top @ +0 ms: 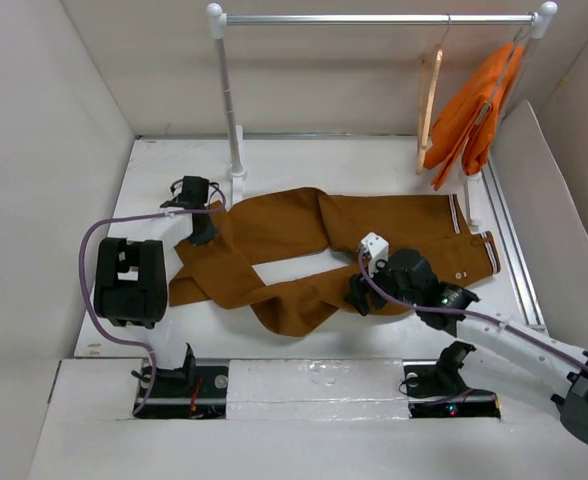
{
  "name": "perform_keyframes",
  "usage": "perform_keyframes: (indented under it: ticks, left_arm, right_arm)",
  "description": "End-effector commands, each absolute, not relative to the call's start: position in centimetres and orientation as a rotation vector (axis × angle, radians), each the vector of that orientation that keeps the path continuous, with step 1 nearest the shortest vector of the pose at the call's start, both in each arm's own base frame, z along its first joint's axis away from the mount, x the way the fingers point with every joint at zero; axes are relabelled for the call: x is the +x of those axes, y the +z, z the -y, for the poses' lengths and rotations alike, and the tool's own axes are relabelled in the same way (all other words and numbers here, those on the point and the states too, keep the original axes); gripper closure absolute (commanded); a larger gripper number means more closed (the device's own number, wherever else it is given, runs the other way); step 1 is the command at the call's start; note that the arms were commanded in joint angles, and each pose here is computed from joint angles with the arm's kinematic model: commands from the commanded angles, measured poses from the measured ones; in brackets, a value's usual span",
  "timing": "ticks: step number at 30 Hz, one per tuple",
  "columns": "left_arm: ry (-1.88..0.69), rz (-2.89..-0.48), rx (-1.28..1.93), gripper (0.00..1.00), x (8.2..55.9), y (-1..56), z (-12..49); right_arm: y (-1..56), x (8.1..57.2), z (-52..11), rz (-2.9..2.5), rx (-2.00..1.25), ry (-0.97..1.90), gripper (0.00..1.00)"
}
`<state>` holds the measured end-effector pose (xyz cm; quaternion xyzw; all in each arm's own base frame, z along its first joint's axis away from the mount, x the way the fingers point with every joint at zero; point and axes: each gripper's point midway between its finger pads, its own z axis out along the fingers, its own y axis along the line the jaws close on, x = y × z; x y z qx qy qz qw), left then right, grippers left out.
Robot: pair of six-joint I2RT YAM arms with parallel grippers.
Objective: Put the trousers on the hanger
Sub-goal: Flatten out the trousers at the center of the board.
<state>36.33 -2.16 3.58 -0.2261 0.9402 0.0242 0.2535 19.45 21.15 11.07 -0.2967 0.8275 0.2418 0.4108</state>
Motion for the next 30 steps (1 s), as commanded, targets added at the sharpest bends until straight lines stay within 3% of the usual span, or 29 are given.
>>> perform_keyframes:
  ticks: [1,6,7,8,9,12,13,18,28,29,30]
  left_arm:
    - [0.086,-2.471,-0.644,1.00,36.9,6.0,1.5]
    - [0.215,-2.397,-0.773,1.00,32.9,8.4,-1.2]
    - [0.228,-2.376,-0.827,0.95,31.9,8.6,-1.8]
    - [0.204,-2.304,-0.886,0.80,31.3,10.3,-2.5]
    - [0.184,-2.263,-0.983,0.49,30.5,10.7,-2.9]
    - [0.083,-2.126,-1.172,0.17,28.6,11.9,-4.8]
    - [0.015,-2.132,-1.223,0.14,27.8,10.8,-4.6]
    - [-0.119,-2.022,-1.448,0.12,26.9,8.4,-7.7]
    - [-0.308,-2.172,-1.451,0.18,27.6,3.0,-4.6]
    - [-0.313,-2.171,-1.454,0.21,27.6,2.8,-4.6]
    - [-0.320,-2.164,-1.454,0.42,27.7,2.7,-4.5]
  right_arm:
    - [14.2,20.9,-23.0,-1.969,-0.745,0.634,0.27]
    - [15.3,22.6,-24.9,-1.911,-0.852,0.614,0.20]
    - [16.8,22.6,-26.3,-1.867,-0.895,0.658,0.19]
    - [16.7,22.7,-26.7,-1.859,-0.958,0.646,0.19]
    - [16.4,22.6,-27.5,-1.866,-1.006,0.650,0.19]
    - [18.5,22.4,-28.9,-1.802,-1.078,0.670,0.18]
    - [19.1,22.1,-29.0,-1.780,-1.086,0.689,0.18]
    - [20.1,20.1,-28.6,-1.722,-1.112,0.750,0.18]
    - [18.5,17.9,-26.7,-1.744,-1.186,0.730,0.18]
    - [18.3,17.8,-26.7,-1.751,-1.187,0.733,0.18]
    - [18.2,17.8,-26.7,-1.756,-1.184,0.736,0.18]
